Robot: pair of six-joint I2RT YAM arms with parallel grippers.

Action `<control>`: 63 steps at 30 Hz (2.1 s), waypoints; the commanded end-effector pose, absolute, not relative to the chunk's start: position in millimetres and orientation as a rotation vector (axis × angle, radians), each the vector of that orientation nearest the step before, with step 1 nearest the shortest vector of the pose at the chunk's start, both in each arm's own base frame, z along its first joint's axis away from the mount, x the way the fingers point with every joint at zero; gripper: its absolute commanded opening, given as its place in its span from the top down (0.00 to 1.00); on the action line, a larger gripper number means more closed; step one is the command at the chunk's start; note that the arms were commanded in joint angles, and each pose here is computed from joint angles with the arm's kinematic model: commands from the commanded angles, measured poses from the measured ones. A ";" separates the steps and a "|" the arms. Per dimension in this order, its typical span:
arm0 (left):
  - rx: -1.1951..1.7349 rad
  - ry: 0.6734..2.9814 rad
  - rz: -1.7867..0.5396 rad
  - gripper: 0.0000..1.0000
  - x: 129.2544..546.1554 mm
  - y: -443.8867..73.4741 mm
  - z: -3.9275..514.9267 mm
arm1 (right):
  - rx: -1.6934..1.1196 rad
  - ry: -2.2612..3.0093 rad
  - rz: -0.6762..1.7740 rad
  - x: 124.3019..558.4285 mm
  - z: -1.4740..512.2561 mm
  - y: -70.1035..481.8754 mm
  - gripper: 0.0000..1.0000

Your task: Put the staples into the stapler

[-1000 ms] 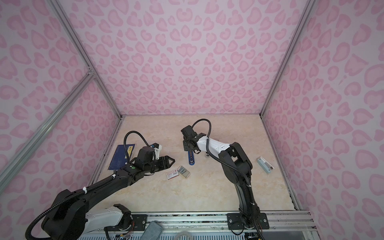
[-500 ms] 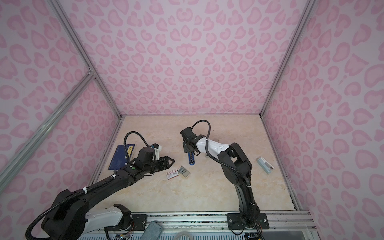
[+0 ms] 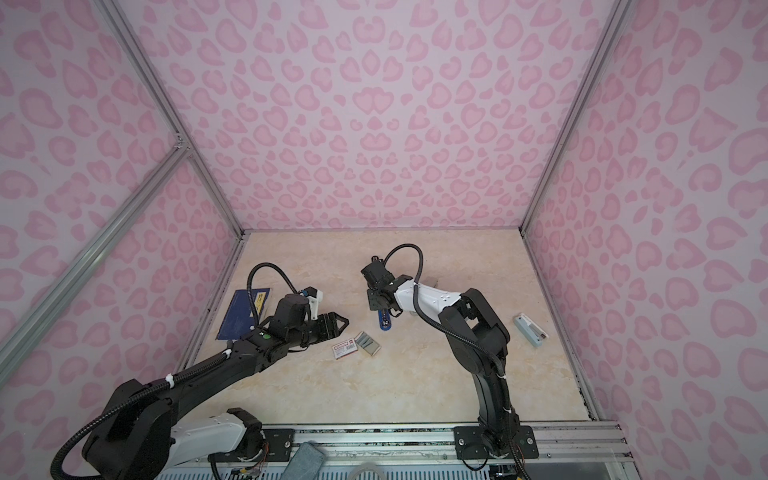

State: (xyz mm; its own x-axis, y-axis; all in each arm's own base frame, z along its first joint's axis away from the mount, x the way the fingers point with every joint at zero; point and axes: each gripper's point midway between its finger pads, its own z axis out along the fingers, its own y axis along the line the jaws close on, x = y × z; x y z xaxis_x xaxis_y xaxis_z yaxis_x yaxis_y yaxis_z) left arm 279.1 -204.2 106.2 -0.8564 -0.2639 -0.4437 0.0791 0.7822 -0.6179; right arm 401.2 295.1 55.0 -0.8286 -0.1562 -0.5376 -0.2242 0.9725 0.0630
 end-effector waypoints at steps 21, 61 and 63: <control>-0.130 2.411 -0.902 0.32 286.6 -208.0 114.0 | -0.249 2.528 0.126 398.7 61.2 287.9 0.68; -0.150 2.411 -0.896 0.32 282.3 -203.4 109.3 | -0.308 2.558 0.182 399.8 56.9 301.8 0.69; -0.150 2.412 -0.896 0.32 282.1 -203.3 108.7 | -0.313 2.561 0.186 400.0 56.0 303.9 0.69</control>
